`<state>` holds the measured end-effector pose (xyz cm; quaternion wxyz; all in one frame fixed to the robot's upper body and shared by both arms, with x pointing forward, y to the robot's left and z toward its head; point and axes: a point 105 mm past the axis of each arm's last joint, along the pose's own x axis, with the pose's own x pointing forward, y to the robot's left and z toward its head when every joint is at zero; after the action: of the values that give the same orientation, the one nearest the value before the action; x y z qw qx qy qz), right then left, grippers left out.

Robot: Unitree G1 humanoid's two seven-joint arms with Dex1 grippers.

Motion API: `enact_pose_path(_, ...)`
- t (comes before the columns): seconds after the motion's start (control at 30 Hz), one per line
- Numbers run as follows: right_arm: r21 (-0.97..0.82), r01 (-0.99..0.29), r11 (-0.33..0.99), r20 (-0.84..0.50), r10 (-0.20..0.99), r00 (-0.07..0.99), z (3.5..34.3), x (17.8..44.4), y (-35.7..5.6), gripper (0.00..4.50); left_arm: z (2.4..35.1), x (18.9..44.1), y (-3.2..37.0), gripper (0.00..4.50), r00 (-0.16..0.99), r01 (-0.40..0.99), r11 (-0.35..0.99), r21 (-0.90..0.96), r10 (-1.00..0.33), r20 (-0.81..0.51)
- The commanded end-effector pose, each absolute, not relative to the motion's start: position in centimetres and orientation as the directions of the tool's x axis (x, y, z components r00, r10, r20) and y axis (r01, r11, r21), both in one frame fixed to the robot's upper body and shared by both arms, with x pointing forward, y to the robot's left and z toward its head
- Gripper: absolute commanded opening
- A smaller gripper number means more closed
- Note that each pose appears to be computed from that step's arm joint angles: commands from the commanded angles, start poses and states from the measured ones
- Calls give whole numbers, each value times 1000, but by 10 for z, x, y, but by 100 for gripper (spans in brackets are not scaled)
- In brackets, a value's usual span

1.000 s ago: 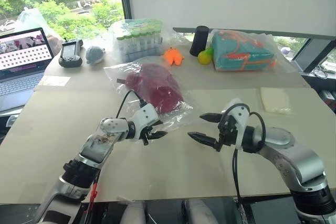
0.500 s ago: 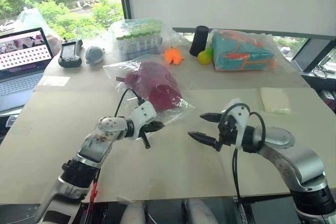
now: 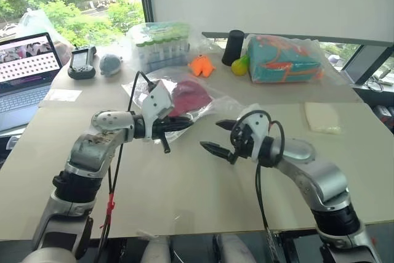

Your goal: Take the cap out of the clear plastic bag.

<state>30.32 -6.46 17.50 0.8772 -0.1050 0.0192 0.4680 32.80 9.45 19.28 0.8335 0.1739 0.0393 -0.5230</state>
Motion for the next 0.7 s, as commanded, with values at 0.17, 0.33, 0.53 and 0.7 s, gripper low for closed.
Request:
enact_pose_path(0.17, -207, -818, 536, -168, 805, 570, 169, 302, -75, 450, 237, 318, 108, 5, 420, 888, 367, 278, -893, -162)
enact_pose_path(0.33, -202, -825, 528, -204, 801, 563, 170, 292, -99, 450, 231, 303, 142, 5, 395, 908, 328, 262, -880, -266)
enact_pose_path(0.53, -194, -831, 521, -195, 810, 554, 178, 288, -109, 450, 219, 284, 164, 5, 353, 933, 304, 191, -873, -336)
enact_pose_path(0.7, -191, -830, 523, -186, 811, 554, 182, 291, -113, 450, 200, 278, 184, 5, 382, 924, 333, 187, -830, -407)
